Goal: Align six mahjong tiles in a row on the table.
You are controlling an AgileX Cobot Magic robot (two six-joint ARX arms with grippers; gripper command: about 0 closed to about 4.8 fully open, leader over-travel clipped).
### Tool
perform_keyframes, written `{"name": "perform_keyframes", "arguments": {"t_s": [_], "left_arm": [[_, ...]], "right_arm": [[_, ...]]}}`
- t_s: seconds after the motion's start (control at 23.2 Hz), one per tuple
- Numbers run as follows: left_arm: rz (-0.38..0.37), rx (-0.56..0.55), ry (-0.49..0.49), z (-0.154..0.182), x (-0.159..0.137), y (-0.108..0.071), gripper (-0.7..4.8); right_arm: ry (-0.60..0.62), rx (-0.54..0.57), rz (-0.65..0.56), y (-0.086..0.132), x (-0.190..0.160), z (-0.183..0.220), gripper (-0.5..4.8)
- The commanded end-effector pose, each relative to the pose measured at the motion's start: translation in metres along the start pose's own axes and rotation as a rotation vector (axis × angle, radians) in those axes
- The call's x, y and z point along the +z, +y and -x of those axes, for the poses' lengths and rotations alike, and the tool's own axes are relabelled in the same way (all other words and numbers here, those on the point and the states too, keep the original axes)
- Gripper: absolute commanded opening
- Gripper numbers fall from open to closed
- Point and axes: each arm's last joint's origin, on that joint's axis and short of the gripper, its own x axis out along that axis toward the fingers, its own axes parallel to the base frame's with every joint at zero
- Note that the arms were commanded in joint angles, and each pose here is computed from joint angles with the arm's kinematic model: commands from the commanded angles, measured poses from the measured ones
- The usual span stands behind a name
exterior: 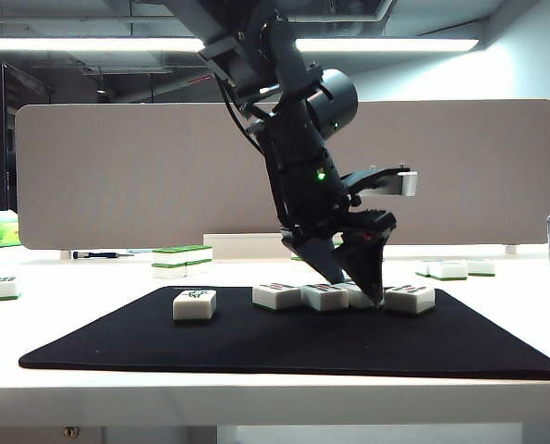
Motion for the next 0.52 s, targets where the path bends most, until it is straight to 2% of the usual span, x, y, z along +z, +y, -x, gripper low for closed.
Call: {"name": "perform_keyframes", "arguments": {"t_s": [0.04, 0.22, 0.52], "left_arm": [[0.001, 0.000, -0.006, -0.004, 0.000, 0.000, 2.96], [0.000, 0.000, -0.005, -0.006, 0.000, 0.000, 1.15], [-0.006, 0.034, 0.012, 0.007, 0.002, 0.000, 1.02]], "right_arm": [[-0.024, -0.001, 0.016, 0.001, -0.001, 0.003, -0.01], [-0.024, -0.001, 0.016, 0.001, -0.001, 0.003, -0.01], [-0.024, -0.001, 0.016, 0.001, -0.001, 0.003, -0.01]]}}
